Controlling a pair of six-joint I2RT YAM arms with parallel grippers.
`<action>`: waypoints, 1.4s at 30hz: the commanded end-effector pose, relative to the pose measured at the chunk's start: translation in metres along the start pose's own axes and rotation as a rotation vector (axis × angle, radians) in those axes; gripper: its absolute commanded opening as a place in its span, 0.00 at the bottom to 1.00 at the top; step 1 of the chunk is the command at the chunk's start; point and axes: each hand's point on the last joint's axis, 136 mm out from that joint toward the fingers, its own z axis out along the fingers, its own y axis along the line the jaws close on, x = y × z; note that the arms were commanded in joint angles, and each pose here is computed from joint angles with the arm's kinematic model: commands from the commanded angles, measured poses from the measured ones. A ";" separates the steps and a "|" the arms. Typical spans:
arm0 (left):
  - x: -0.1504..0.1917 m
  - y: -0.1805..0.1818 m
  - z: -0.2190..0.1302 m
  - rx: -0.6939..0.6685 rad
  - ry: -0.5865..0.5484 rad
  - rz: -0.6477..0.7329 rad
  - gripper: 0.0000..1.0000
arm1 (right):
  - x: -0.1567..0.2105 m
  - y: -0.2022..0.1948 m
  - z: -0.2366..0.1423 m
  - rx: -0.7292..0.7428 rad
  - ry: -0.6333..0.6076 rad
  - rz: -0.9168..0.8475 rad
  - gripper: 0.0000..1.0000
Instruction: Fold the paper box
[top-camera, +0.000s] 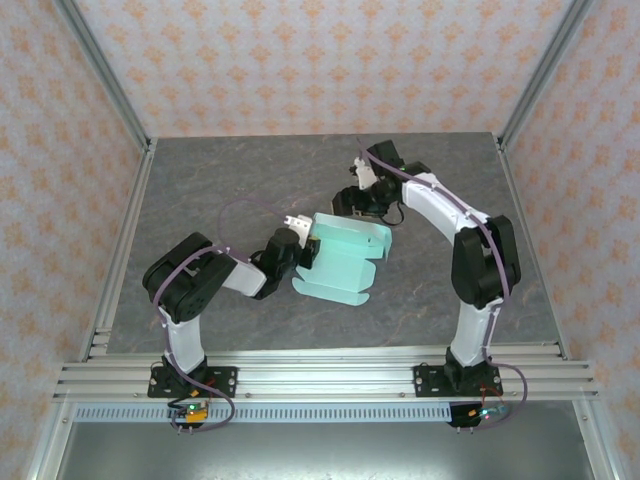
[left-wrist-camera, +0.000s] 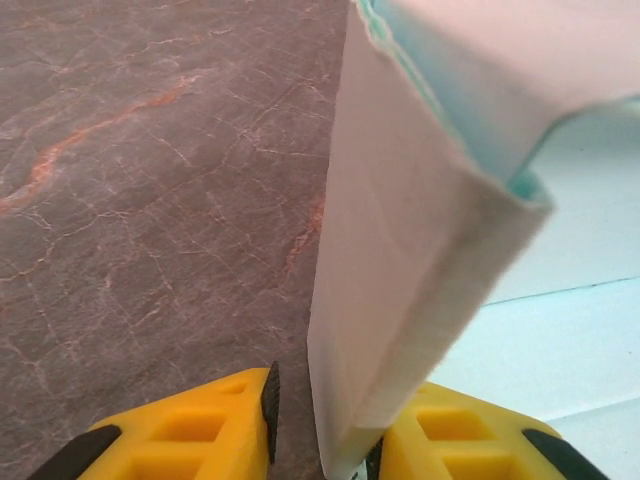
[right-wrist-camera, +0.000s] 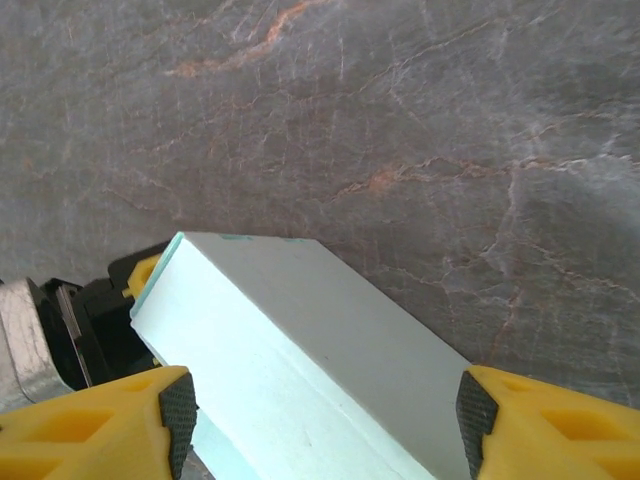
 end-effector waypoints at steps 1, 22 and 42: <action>-0.031 0.007 -0.003 -0.031 -0.094 -0.039 0.34 | 0.013 0.003 0.015 0.002 0.070 -0.025 0.69; -0.046 -0.010 0.005 -0.001 -0.148 0.012 0.00 | 0.032 0.006 0.035 -0.047 0.071 0.096 0.56; -0.043 0.028 -0.024 -0.039 -0.060 -0.134 0.00 | 0.024 -0.014 -0.118 0.025 -0.701 -0.283 0.72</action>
